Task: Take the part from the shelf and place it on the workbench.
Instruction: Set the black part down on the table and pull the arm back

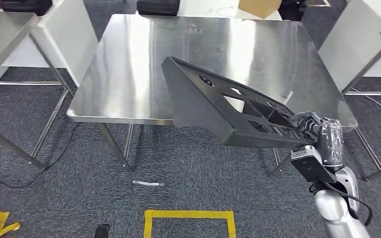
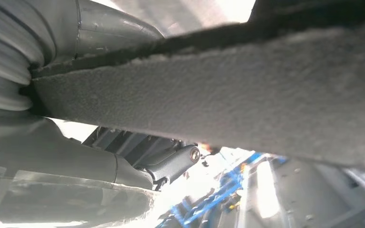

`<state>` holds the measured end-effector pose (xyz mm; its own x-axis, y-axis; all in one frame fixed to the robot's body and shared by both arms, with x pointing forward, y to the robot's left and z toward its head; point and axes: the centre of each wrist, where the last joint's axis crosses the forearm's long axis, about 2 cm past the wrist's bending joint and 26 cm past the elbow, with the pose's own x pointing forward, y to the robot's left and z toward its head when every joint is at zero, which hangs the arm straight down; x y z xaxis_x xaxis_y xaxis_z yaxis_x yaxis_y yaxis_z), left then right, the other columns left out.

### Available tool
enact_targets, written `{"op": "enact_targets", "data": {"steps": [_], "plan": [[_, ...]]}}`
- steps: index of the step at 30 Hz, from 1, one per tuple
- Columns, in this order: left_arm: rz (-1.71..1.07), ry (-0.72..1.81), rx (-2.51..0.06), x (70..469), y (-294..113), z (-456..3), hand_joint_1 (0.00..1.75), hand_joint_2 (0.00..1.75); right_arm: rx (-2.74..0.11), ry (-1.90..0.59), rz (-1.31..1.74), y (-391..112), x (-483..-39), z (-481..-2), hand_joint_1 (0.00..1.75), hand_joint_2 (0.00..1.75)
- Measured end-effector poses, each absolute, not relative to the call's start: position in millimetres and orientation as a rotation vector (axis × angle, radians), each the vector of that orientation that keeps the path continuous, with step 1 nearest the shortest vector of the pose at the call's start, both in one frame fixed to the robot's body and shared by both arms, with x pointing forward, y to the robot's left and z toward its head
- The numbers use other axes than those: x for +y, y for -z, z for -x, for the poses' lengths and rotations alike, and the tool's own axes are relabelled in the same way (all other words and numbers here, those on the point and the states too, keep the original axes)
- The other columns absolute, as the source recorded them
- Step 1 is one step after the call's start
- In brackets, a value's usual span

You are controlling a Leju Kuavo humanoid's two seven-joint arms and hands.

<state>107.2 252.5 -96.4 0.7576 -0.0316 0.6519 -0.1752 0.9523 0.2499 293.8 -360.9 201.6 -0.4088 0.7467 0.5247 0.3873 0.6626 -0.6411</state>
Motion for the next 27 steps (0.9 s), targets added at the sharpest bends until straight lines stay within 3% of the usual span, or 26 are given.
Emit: {"op": "enact_targets", "data": {"steps": [27], "plan": [[-0.316, -0.103, -0.706, 251.2, 96.8, -104.9, 0.00, 1.75, -2.070, -0.533, 0.835, -203.0, -353.1, -302.6, 1.75, 1.75]]}}
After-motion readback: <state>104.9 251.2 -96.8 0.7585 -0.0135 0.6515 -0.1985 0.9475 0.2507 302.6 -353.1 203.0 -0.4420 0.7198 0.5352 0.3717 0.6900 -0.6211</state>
